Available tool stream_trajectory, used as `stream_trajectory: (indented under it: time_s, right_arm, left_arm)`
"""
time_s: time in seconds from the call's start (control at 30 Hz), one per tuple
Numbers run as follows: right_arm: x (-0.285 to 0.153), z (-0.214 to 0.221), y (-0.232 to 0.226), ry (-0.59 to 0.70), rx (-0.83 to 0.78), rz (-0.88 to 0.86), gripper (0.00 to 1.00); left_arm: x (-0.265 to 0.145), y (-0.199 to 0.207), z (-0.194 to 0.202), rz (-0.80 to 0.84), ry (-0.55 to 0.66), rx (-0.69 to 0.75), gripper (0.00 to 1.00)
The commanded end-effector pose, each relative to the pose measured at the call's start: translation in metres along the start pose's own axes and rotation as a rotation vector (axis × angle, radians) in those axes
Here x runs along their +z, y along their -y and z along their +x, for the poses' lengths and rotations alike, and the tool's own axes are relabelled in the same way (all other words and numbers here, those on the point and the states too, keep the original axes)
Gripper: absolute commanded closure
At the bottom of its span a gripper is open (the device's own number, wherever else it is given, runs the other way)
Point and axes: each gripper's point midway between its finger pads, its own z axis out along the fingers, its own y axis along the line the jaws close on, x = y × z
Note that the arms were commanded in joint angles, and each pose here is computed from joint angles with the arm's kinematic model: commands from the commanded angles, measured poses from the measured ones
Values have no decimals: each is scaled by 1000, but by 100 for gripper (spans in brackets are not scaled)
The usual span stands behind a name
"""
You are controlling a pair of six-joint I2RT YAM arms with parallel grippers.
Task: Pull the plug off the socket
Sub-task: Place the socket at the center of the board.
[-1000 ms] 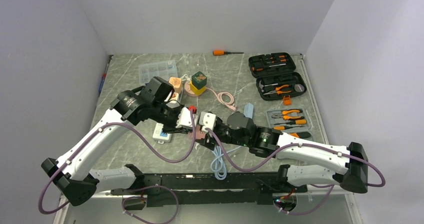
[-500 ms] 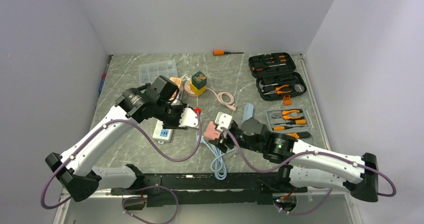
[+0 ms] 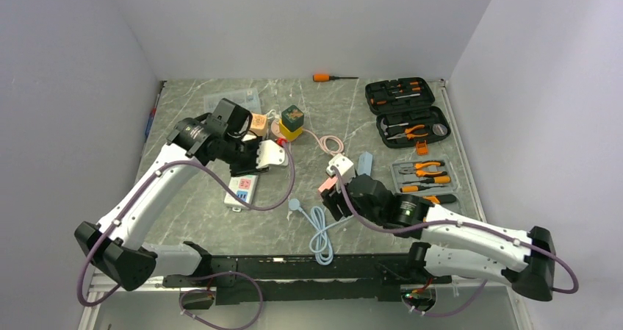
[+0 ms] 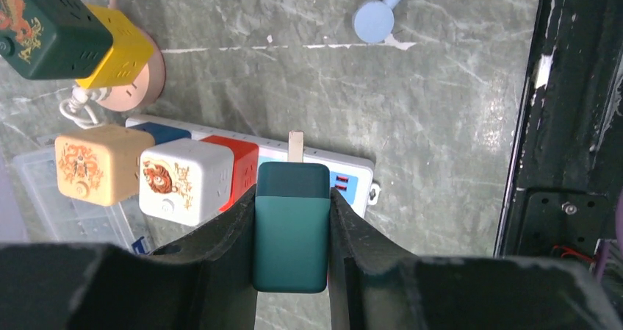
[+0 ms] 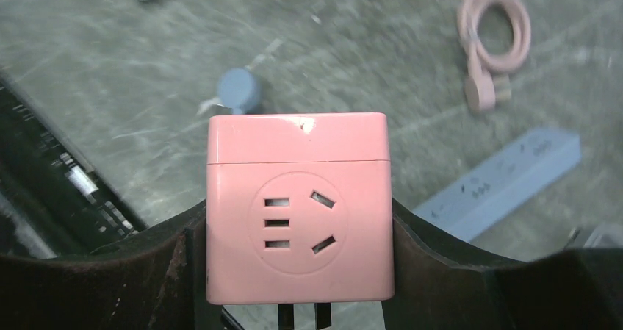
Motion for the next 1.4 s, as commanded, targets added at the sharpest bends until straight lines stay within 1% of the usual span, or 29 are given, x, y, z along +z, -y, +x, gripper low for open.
stream_trajectory:
  time_s: [0.0,0.07,0.13,0.27,0.4,0.57,0.73,0.87,0.97,1.03,1.13,1.23,1.37]
  right_arm:
    - [17,29,30,-124,300,188,100]
    - [21,50,42,-194,425,261,100]
    - [26,73,47,-274,517,299,100]
    - [29,103,49,-363,598,350,100]
    - [24,127,56,-425,685,434,100]
    - [29,153,58,-489,761,446,100]
    - [35,179,90,-542,850,555,100]
    - [31,176,133,-536,874,669,100]
    - [25,164,158,-507,844,725,100]
    - [26,156,165,-500,802,720,100]
    - [30,158,156,-547,774,669,100]
    - [31,172,134,-598,756,626,100]
    - [25,178,103,-617,735,626,100]
  left_arm:
    - [5,-9,-28,14,118,-73,100]
    - [13,-8,-35,54,143,-121,100]
    - [22,-5,-41,92,146,-153,100]
    - [41,5,-49,155,107,-145,100]
    - [49,14,-58,192,121,-122,100]
    - [59,23,-63,252,124,-119,99]
    - [66,26,-64,276,126,-114,99]
    - [67,27,-64,278,129,-108,98]
    - [70,31,-60,289,128,-106,97]
    - [75,35,-57,303,130,-119,96]
    - [83,37,-61,311,158,-144,94]
    - [93,33,-68,324,181,-186,89]
    - [105,22,-81,335,212,-226,86]
